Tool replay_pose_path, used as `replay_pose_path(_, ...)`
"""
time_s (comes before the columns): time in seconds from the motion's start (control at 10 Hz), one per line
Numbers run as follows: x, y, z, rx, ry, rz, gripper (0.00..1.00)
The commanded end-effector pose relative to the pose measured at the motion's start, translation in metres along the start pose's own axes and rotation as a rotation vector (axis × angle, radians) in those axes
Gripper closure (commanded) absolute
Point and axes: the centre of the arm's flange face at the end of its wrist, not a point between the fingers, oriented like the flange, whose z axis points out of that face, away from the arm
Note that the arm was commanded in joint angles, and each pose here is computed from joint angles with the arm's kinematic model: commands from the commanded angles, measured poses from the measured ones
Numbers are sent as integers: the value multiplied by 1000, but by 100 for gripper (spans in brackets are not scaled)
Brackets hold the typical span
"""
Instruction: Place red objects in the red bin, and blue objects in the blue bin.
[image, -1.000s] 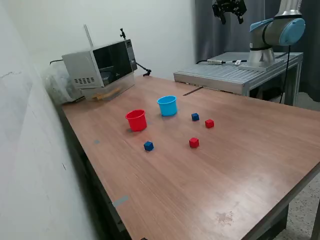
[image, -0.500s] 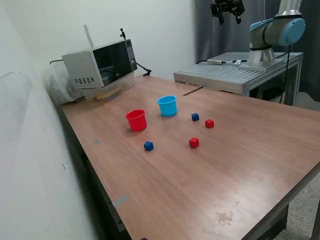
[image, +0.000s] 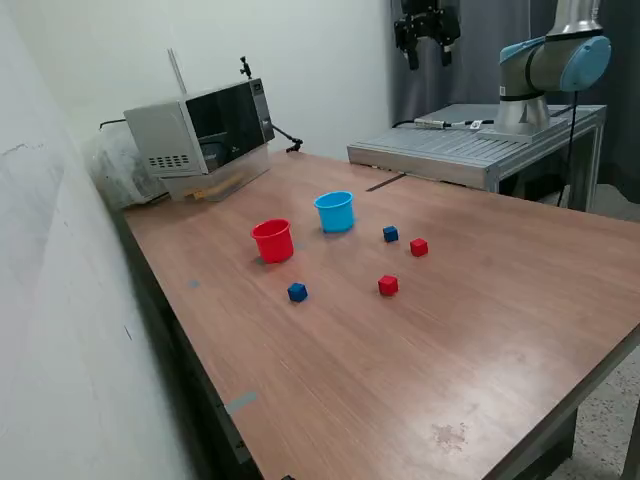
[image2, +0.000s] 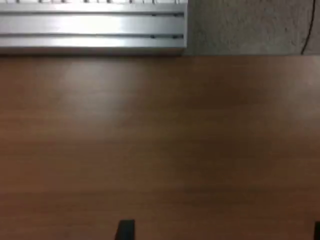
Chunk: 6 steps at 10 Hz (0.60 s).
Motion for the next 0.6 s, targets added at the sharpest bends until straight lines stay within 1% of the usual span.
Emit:
replay_pose_path(0.0,2,49,22,-116,50,120,0)
replay_pose_path(0.1,2,67,26,-191,53,190,0)
replay_pose_path(0.2,-2,89,39,-228,59,239,0)
replay_pose_path(0.4,-10,117,73,-262,69,314,0)
replay_pose_path(0.5,-15,128,96,-244,66,365,0)
